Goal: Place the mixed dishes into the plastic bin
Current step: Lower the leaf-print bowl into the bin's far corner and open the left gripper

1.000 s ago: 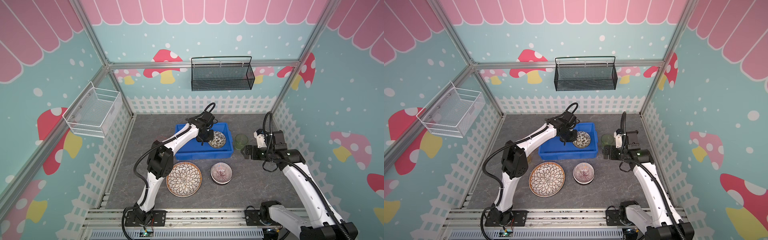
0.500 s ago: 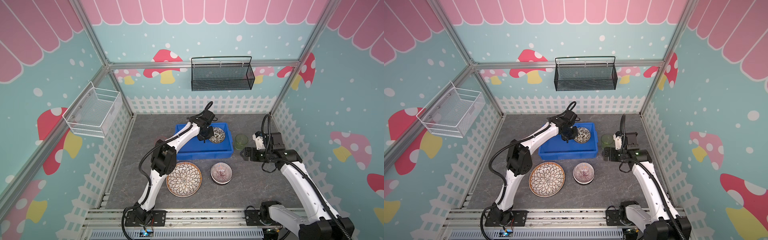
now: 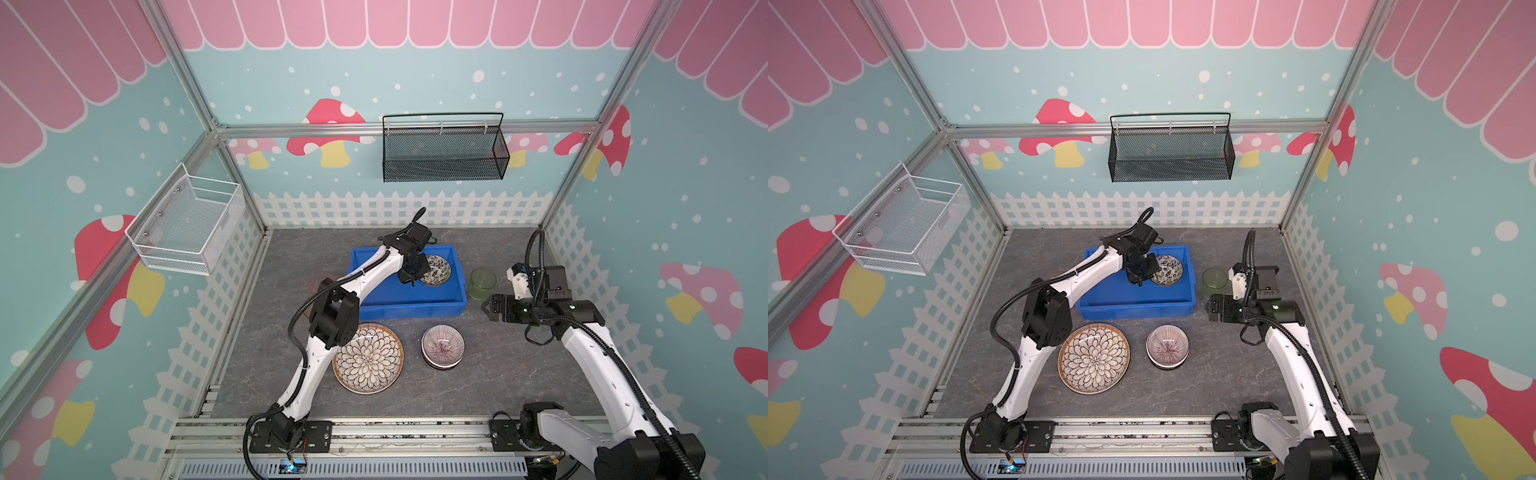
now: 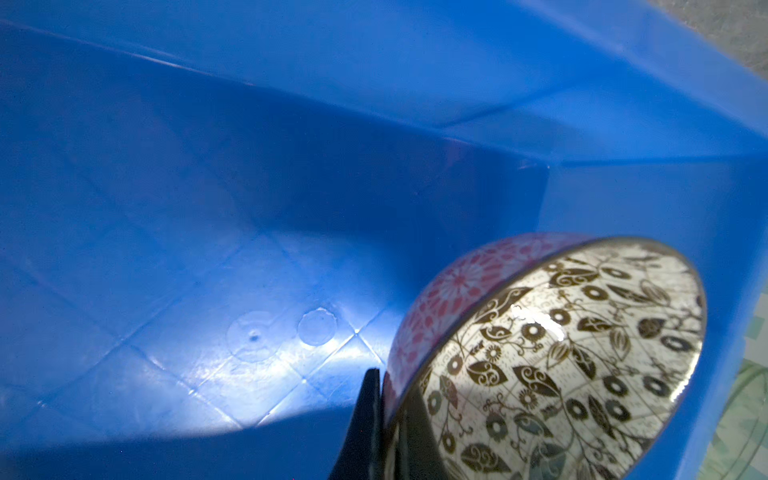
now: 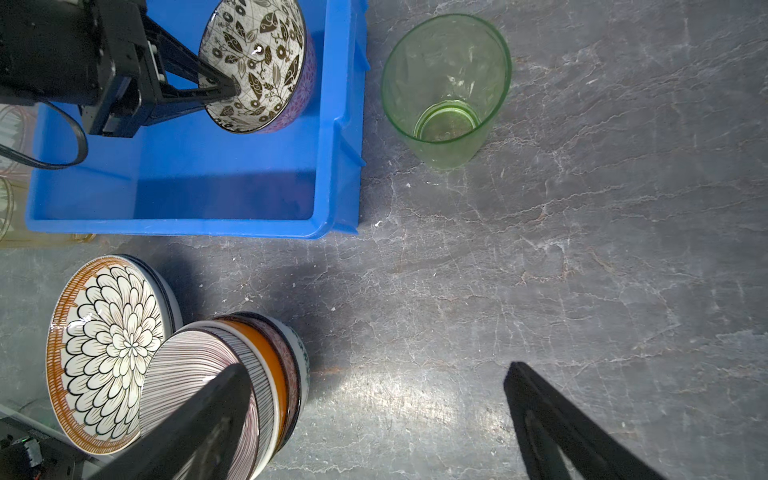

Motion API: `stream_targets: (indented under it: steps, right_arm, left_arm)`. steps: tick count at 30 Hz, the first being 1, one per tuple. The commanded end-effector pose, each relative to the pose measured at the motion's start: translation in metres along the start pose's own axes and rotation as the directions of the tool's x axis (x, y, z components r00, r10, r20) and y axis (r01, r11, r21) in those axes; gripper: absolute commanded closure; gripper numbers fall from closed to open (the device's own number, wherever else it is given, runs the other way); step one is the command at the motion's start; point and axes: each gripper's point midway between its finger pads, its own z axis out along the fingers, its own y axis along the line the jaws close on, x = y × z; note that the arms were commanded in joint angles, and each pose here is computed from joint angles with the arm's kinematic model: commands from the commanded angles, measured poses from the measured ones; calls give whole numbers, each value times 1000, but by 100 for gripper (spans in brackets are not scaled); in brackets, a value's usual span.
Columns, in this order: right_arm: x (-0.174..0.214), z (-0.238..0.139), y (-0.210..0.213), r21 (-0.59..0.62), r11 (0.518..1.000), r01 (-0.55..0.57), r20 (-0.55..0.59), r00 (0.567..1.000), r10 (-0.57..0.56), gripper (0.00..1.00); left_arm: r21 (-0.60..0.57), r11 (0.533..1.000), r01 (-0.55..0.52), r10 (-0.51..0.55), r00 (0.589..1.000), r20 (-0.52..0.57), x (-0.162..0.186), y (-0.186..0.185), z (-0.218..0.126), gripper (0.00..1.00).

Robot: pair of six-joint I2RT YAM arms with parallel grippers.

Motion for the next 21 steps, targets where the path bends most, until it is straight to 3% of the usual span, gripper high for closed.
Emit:
stream_targets:
  steps: [1,21]
  right_arm:
    - [6,5,-2,-11,1000,9,-18,1000,-9,1]
    - [9,6,-6,-15,1000,1,-24,1000,-2,1]
  left_arm:
    - [64,997,36,-39,998,40,-16,-17,-8,100]
    - [73,996,49,-52,998,42,-26,-17,10,99]
